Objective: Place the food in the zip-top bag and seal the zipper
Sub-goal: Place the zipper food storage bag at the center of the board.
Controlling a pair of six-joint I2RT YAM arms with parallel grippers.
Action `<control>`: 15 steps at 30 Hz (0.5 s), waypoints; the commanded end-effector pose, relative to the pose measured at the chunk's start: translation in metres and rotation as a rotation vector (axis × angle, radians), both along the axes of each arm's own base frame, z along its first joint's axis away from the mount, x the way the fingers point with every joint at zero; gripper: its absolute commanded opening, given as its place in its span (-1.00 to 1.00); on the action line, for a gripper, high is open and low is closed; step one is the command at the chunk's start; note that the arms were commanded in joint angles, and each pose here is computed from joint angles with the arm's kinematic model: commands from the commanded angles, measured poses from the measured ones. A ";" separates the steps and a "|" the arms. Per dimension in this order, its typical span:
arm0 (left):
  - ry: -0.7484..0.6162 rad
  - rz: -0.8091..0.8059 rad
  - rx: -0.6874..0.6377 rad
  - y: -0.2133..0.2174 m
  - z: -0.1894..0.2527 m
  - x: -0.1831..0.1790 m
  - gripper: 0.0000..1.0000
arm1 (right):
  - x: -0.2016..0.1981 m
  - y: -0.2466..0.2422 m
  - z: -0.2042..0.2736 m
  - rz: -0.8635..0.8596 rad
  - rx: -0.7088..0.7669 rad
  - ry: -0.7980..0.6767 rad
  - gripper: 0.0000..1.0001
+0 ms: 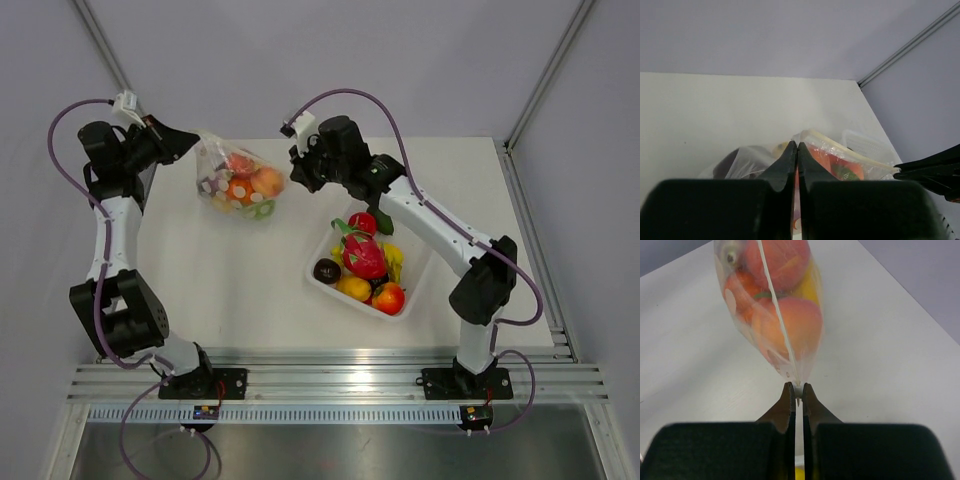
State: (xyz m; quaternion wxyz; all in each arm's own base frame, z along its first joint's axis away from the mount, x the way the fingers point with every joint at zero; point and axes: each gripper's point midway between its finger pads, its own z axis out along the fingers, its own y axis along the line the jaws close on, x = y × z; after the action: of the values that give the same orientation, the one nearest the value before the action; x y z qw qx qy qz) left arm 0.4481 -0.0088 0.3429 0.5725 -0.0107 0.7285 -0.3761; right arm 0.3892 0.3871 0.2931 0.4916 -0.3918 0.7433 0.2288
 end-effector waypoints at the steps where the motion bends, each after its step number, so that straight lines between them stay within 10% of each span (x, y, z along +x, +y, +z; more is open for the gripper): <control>1: -0.168 -0.057 0.040 -0.005 0.057 -0.003 -0.61 | 0.012 -0.002 0.027 -0.026 -0.002 -0.082 -1.00; 5: -0.135 -0.044 0.054 -0.008 0.048 -0.016 0.86 | -0.036 0.031 -0.007 0.150 -0.027 0.010 -0.46; 7: -0.127 0.017 0.053 -0.004 0.053 -0.028 0.98 | -0.063 0.039 -0.046 0.207 -0.096 0.076 0.31; 11: -0.081 0.078 0.048 -0.006 0.056 -0.052 0.98 | -0.085 0.038 -0.070 0.173 -0.124 0.157 0.87; 15: -0.013 0.112 0.050 -0.016 0.057 -0.082 0.98 | -0.067 0.001 -0.051 -0.073 -0.107 0.104 0.99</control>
State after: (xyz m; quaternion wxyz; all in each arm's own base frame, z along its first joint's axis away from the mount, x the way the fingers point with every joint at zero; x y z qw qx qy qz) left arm 0.3926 -0.0201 0.3891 0.5929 -0.0206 0.7247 -0.3507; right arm 0.2959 0.4220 0.1881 0.3565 -0.4699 0.7736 0.2317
